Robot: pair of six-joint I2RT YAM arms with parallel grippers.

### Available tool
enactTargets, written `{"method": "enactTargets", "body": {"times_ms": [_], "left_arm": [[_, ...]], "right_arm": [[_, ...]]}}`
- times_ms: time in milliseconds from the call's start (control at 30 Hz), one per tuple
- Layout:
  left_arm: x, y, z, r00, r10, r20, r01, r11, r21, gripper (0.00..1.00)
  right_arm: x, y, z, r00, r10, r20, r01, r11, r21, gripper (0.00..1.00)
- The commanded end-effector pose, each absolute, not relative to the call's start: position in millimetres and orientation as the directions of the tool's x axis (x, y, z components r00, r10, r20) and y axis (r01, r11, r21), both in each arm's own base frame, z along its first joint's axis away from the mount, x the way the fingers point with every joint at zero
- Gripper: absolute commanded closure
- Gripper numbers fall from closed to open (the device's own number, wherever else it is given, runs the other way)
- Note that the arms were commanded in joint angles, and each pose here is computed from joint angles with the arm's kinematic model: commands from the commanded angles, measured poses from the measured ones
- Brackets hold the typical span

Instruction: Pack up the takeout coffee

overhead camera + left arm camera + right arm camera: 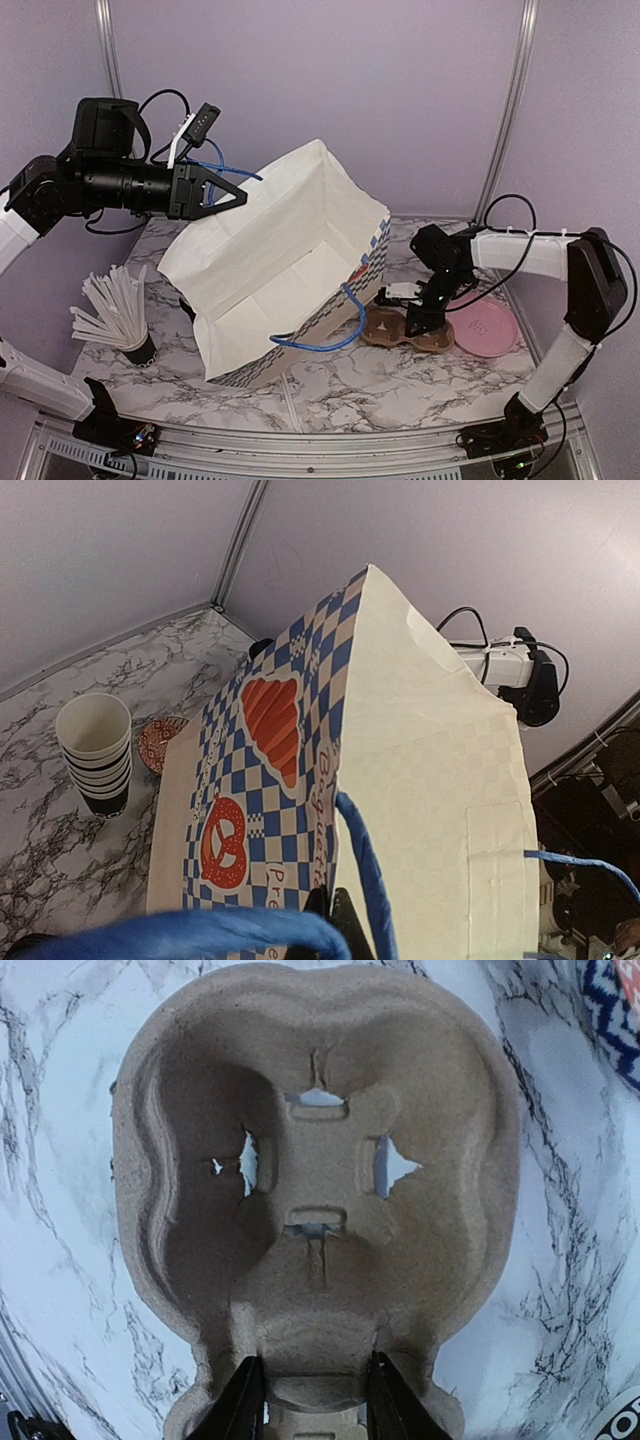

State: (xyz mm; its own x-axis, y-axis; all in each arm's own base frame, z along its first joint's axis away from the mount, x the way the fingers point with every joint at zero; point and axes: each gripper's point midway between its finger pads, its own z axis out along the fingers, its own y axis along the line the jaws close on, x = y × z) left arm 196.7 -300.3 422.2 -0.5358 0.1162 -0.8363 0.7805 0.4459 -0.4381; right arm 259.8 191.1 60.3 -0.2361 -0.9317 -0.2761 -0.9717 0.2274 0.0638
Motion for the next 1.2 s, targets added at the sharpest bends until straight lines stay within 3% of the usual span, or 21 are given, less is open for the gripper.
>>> {"method": "enactTargets", "body": {"times_ms": [0, 233, 500, 833, 1167], "left_arm": [[197.0, -309.7, 422.3, -0.524, 0.131, -0.842, 0.801, 0.413, -0.434, 1.00], [196.6, -317.4, 412.9, -0.530, 0.170, -0.831, 0.811, 0.388, -0.438, 1.00], [192.2, -349.6, 389.9, -0.575, 0.277, -0.770, 0.816, 0.264, -0.514, 1.00], [204.9, -394.4, 369.6, -0.612, 0.366, -0.701, 0.782, 0.147, -0.606, 1.00], [227.8, -442.3, 346.7, -0.672, 0.429, -0.604, 0.690, 0.066, -0.721, 1.00]], "right_arm": [[260.6, 201.5, 111.6, -0.241, -0.890, -0.387, -0.969, 0.242, 0.047, 0.67], [298.1, 186.2, 209.8, -0.291, -0.740, -0.607, -0.924, 0.382, -0.023, 0.67], [319.4, 201.0, 340.5, -0.140, -0.555, -0.820, -0.875, 0.457, -0.160, 0.69], [255.6, 215.1, 480.6, 0.179, -0.313, -0.933, -0.893, 0.346, -0.287, 0.67], [180.1, 239.7, 486.4, 0.185, -0.123, -0.975, -0.983, -0.028, -0.182, 0.67]]}}
